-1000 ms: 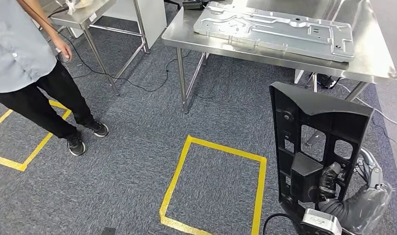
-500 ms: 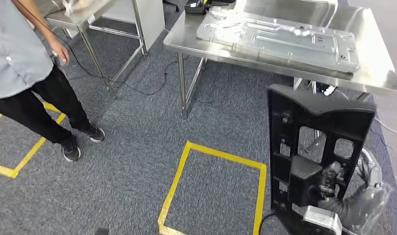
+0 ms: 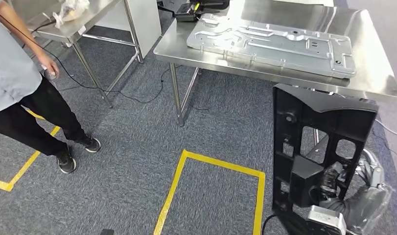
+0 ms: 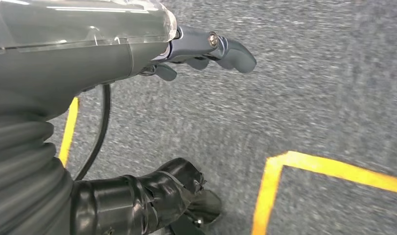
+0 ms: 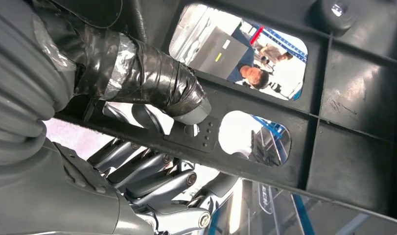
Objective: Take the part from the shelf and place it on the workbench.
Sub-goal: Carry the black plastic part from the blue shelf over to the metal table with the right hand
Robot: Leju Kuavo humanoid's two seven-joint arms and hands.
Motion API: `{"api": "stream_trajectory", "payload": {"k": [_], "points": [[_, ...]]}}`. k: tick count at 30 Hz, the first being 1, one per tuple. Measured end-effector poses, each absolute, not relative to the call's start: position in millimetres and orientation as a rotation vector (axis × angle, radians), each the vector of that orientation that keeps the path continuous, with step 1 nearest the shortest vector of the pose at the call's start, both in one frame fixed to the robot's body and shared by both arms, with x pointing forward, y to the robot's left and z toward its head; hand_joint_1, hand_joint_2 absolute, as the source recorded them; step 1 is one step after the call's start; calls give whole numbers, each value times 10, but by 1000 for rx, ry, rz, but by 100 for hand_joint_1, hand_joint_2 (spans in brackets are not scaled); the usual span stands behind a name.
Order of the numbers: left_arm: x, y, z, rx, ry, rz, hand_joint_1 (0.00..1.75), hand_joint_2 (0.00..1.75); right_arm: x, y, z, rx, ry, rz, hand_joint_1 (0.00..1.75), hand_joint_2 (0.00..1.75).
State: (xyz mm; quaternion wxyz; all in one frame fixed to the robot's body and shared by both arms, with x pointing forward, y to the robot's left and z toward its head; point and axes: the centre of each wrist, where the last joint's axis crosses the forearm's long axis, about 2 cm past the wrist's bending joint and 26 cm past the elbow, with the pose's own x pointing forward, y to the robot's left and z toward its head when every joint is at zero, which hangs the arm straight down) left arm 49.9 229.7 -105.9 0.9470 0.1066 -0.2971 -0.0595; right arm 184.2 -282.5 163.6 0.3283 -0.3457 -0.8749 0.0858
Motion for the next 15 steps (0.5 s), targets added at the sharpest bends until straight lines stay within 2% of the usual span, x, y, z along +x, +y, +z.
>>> {"api": "stream_trajectory", "payload": {"k": [15], "points": [[491,2285,-1056,246,-589,-120,0,175,1827,-2822,1636,-919,-2306,239,175,175]]}}
